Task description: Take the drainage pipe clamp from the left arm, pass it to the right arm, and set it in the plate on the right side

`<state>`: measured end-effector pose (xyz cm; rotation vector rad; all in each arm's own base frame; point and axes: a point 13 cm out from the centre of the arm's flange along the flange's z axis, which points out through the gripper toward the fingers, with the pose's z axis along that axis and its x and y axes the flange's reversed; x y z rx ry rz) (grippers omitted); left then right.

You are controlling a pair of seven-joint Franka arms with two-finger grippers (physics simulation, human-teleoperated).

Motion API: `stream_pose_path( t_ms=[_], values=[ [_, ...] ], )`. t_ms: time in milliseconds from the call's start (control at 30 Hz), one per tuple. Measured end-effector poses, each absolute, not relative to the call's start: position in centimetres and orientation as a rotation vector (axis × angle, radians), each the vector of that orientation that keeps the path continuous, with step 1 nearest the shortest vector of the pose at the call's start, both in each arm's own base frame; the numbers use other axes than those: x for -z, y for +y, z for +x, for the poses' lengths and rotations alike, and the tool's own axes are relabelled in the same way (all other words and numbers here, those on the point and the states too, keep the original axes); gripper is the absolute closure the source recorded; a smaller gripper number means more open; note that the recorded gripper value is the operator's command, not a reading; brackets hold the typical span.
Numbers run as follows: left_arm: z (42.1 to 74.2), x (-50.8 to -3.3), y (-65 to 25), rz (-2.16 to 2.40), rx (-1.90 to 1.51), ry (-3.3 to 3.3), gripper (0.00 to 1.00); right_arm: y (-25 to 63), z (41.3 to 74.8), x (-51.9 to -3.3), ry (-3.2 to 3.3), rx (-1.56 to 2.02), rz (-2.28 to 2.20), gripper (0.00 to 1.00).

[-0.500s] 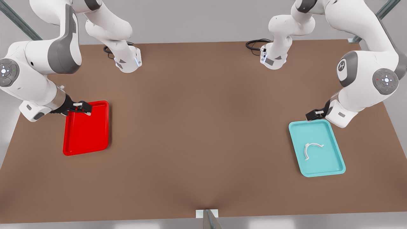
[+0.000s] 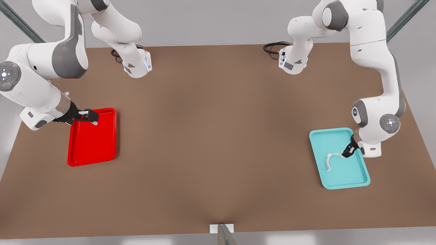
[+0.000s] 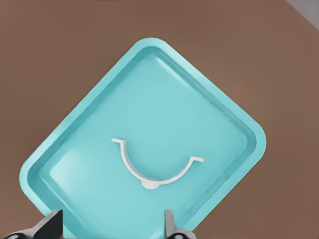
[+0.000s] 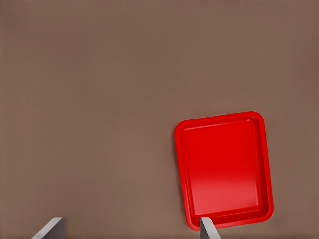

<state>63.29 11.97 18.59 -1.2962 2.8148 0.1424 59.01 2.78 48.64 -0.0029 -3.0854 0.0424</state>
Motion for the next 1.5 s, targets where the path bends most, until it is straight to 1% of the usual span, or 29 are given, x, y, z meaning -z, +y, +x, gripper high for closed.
stream_pose_path(
  t_ms=[100,300,500,733,1100,1167,1200,1233,1300,1367,1400,1500],
  values=[
    [63.7,-16.1,13.2,-1.466,-0.103,2.688,0.00,3.0,59.0,-48.7,-3.086,-0.042,-0.003,0.00],
    [63.5,-12.7,13.3,-1.713,-0.049,2.517,0.00,2.9,59.0,-48.7,-3.087,-0.042,-0.012,0.00],
    [61.3,-7.9,13.9,-1.872,-0.094,2.456,0.00,2.8,59.1,-48.7,-3.087,-0.042,-0.018,0.00],
    [60.5,-5.5,15.7,-1.965,-0.108,2.383,0.00,2.8,59.1,-48.7,-3.087,-0.042,-0.019,0.00],
    [61.1,-5.3,15.7,-1.911,-0.099,2.409,0.01,2.7,59.1,-48.6,-3.087,-0.042,-0.020,0.00],
    [61.1,-4.8,15.8,-1.905,-0.103,2.416,0.17,2.7,59.1,-48.6,-3.087,-0.042,-0.021,0.00],
    [61.1,-4.5,15.8,-1.901,-0.104,2.419,0.19,2.7,59.1,-48.6,-3.087,-0.043,-0.022,0.00],
    [61.1,-4.3,15.8,-1.898,-0.105,2.422,0.28,2.7,59.1,-48.7,-3.087,-0.043,-0.022,0.00],
    [61.1,-3.9,15.9,-1.894,-0.107,2.426,0.39,2.7,59.1,-48.7,-3.087,-0.042,-0.022,0.00],
    [61.1,-3.8,15.9,-1.889,-0.106,2.428,0.58,2.7,59.1,-48.7,-3.087,-0.042,-0.022,0.00],
    [61.1,-3.8,15.9,-1.886,-0.105,2.429,0.64,2.7,59.1,-48.7,-3.087,-0.042,-0.022,0.00],
    [61.2,-3.8,15.9,-1.879,-0.103,2.432,0.75,2.7,59.1,-48.7,-3.087,-0.042,-0.022,0.00]
  ],
)
